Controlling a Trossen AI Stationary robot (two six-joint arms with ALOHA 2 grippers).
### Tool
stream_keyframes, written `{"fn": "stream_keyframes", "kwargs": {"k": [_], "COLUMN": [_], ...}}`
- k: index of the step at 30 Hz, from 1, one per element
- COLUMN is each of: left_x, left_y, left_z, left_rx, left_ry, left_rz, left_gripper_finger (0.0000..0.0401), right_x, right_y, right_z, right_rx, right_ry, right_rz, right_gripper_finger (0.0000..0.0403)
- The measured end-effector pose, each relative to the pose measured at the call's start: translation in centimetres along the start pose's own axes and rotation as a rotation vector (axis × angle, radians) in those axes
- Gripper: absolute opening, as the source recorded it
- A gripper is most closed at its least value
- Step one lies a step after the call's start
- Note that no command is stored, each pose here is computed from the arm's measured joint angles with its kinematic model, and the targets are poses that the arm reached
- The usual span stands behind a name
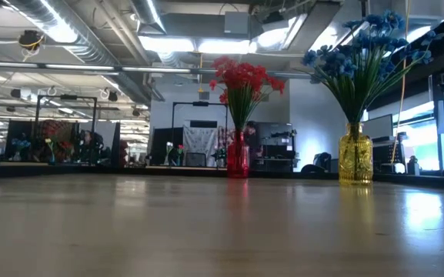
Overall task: Sort flowers into vase by color
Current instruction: Put the white tulip into the transparent vase
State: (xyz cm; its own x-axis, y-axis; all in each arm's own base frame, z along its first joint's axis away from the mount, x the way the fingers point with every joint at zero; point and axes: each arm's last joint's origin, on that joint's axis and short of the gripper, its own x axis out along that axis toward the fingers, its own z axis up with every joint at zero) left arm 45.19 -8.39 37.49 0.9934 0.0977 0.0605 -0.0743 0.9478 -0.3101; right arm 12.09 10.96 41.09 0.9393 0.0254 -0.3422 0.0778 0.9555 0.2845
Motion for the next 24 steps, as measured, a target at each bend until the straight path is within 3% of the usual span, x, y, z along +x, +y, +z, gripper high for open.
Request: {"fn": "stream_keyframes", "kwargs": {"k": [5, 14, 19, 24], "left_x": [0.6, 0.5, 0.4, -0.2], "left_y": [-0.4, -0.8, -0.6, -0.6], "left_z": [-0.9, -0.6, -0.5, 0.2], "left_rx": [0.021, 0.011, -0.008, -0.018], "left_ry": [0.011, -0.011, 0.002, 0.025], "left_rz": [-0.011, -0.021, -0.012, -0.008], "left_gripper_finger": [0.0004, 0.0005, 0.0022, 0.0067], "right_x": [2.3, 5.1, 5.6, 5.6], "right_y": [-0.4, -0.8, -1.1, -1.1], "right_z": [0.6, 1.9, 2.1, 2.1], "right_rx": [0.0, -0.012, 0.002, 0.002], "right_ry": [0.024, 0.03, 0.035, 0.03], "right_rz": [-0.036, 0.027, 0.028, 0.022], "right_gripper_finger": [0.0214, 0.02, 0.013, 0.0025]}}
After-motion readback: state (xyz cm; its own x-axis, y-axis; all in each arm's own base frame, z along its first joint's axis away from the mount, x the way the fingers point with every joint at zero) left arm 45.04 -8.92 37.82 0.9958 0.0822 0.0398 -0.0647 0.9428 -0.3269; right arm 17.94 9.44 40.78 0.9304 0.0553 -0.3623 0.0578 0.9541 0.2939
